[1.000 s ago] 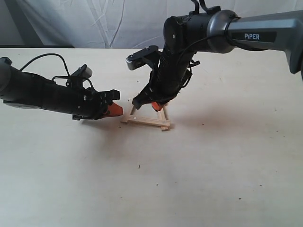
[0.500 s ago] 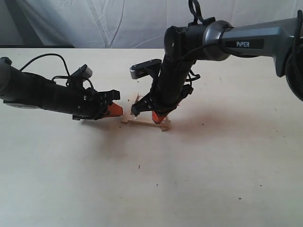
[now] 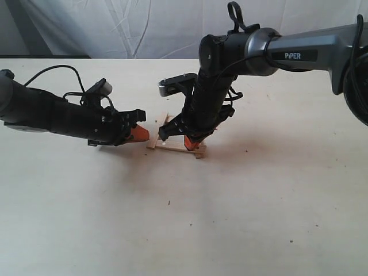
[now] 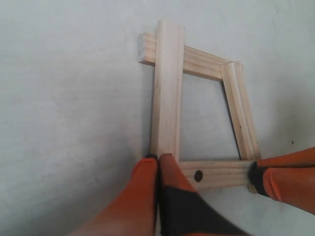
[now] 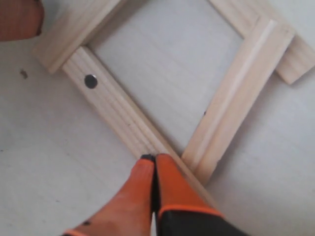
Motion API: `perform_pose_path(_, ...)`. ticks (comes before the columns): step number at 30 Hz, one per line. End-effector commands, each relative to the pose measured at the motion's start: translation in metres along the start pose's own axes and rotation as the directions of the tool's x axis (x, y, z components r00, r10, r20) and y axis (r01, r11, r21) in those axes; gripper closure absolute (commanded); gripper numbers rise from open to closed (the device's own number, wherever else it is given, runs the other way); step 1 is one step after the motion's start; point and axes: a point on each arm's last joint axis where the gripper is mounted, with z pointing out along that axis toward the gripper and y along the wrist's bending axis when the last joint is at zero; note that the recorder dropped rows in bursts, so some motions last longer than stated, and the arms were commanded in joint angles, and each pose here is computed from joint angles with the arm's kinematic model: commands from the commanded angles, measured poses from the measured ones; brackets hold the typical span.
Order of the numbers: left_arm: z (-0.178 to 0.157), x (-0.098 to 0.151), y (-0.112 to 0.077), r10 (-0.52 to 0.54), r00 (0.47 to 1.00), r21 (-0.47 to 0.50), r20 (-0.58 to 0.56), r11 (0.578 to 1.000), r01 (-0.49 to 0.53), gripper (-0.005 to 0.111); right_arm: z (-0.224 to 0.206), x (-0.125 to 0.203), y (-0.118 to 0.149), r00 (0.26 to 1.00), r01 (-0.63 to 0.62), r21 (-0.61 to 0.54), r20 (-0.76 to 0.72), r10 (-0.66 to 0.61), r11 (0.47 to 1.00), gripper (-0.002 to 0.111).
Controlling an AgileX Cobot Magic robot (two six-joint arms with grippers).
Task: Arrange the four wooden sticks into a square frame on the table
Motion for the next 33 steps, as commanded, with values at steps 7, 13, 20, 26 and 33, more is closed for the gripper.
perform_pose_path(7,0.000,-0.003,0.002,-0.013,1.000,-0.035,0.024,0.999,0.014,0.107,0.002,0.001,-0.004,1.000,0.006,0.014,-0.012,-0.005,1.000,0.108)
perform_pose_path(13,-0.009,-0.005,-0.009,0.069,0.998,-0.007,0.004,0.998,-0.069,0.107,0.002,0.001,-0.004,1.000,-0.004,0.014,-0.014,0.004,1.000,0.108)
perform_pose_path(20,-0.045,-0.027,-0.031,0.209,0.971,-0.149,0.114,0.970,-0.192,0.107,0.002,0.003,-0.004,0.999,-0.002,0.020,-0.032,0.002,1.000,0.108)
perform_pose_path(26,-0.052,-0.031,-0.040,0.217,0.969,-0.128,0.120,0.971,-0.201,0.107,0.002,0.002,-0.005,1.000,0.006,0.031,-0.023,-0.005,0.999,0.108)
perform_pose_path(33,-0.068,-0.035,-0.052,0.300,0.945,-0.161,0.130,0.947,-0.278,0.107,-0.019,-0.006,0.005,0.997,-0.045,-0.039,0.059,0.047,0.998,0.108)
